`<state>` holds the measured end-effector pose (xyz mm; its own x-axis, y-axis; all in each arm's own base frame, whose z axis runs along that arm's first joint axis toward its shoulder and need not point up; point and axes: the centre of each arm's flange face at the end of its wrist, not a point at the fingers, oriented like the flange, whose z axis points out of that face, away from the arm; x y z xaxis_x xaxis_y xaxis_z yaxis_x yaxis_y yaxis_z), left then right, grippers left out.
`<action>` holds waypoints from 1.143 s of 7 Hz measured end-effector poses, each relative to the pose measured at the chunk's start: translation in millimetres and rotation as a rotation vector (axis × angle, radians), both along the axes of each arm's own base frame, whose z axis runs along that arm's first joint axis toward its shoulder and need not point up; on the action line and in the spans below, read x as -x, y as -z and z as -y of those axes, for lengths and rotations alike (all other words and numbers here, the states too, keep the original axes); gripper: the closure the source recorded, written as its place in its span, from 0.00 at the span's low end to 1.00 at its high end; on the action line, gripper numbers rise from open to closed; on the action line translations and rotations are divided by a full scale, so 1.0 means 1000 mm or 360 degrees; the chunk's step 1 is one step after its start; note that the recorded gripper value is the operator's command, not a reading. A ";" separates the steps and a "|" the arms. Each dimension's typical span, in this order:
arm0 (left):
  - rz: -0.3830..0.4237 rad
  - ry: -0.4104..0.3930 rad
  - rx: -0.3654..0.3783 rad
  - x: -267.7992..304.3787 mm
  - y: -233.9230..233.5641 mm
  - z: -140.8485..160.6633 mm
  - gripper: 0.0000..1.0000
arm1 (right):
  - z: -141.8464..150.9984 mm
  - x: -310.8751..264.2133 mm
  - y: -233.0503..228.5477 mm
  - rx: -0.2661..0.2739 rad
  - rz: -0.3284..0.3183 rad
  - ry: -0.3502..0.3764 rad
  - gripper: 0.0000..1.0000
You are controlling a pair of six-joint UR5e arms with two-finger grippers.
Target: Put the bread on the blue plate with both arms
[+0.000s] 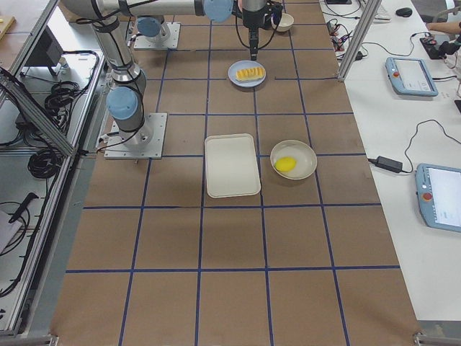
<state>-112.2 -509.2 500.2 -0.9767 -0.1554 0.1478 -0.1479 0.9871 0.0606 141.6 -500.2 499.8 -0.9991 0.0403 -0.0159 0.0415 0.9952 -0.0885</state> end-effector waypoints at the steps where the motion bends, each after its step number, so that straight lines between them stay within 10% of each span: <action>1: 0.0000 0.0000 0.0000 0.000 0.000 0.000 0.00 | -0.001 -0.004 0.001 -0.0006 0.0028 0.0001 0.00; 8: 0.0000 0.0003 0.0005 0.000 -0.001 0.000 0.00 | -0.003 -0.005 0.003 -0.0019 0.0030 0.0007 0.00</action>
<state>-112.5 -509.1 500.7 -0.9770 -0.1531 0.1486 -0.1460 0.9876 0.0577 146.4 -497.1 496.7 -0.9984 0.0449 -0.0342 0.0474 0.9960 -0.0757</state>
